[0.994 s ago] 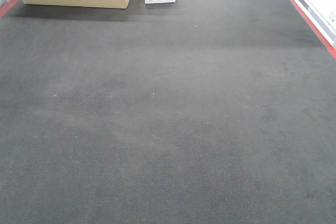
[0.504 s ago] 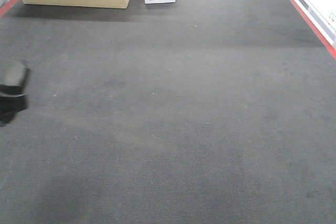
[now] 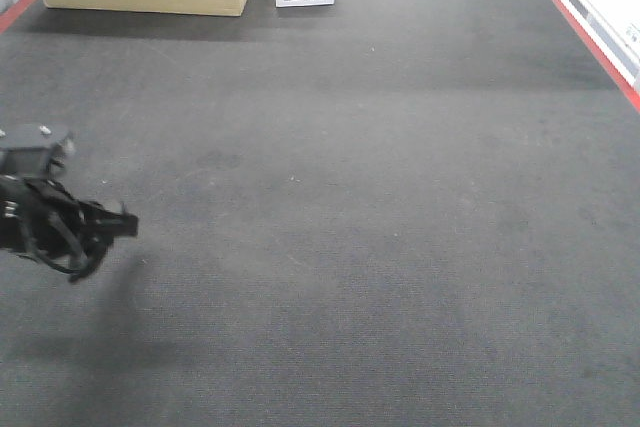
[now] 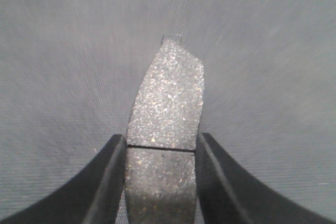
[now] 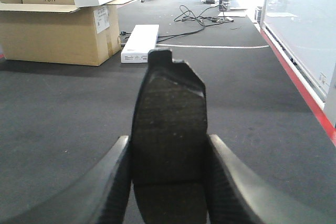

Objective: Move and align brake pads A on conveyor
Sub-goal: 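Lower the left gripper with its brake pad onto the conveyor belt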

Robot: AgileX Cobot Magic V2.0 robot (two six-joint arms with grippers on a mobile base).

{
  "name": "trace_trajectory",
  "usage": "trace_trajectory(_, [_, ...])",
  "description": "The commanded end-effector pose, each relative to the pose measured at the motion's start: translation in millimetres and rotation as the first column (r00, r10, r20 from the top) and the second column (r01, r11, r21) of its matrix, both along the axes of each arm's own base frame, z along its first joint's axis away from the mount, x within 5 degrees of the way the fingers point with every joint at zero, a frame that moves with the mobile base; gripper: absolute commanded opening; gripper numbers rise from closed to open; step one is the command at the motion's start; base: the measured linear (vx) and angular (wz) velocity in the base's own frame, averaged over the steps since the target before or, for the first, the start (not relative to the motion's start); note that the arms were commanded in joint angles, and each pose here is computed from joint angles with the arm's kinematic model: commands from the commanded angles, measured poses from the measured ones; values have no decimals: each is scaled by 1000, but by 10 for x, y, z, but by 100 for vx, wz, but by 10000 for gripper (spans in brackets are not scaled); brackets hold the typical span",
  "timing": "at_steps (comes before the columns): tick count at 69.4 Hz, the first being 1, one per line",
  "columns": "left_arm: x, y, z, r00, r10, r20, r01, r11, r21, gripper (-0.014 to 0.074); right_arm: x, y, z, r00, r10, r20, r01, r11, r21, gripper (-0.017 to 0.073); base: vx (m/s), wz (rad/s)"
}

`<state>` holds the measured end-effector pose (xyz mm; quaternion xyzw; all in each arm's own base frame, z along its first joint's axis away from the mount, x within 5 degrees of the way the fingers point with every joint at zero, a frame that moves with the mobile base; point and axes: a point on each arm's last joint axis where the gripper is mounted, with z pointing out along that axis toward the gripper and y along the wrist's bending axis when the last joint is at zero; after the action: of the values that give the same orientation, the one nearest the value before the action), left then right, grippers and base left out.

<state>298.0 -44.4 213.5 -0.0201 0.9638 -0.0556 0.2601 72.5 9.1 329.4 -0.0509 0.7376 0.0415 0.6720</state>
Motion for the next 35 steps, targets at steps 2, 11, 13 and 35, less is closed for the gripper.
trace_trajectory(2, [134,-29,33,999,11,40,-10,1000,-15,47,0,4,176,993,4,118,-5,1000,6,-2,0,0])
trace_trajectory(11, [195,-36,-198,999,36,-33,-37,999,-19,88,0,4,176,993,4,118,-5,1000,6,-2,0,0])
trace_trajectory(13, [203,-37,-226,998,46,-41,-47,999,-23,99,0,4,176,993,4,118,-5,1000,6,-2,0,0])
trace_trajectory(35, [235,-40,-384,994,69,-88,-72,997,-23,384,0,4,176,993,4,118,-5,1000,6,-2,0,0])
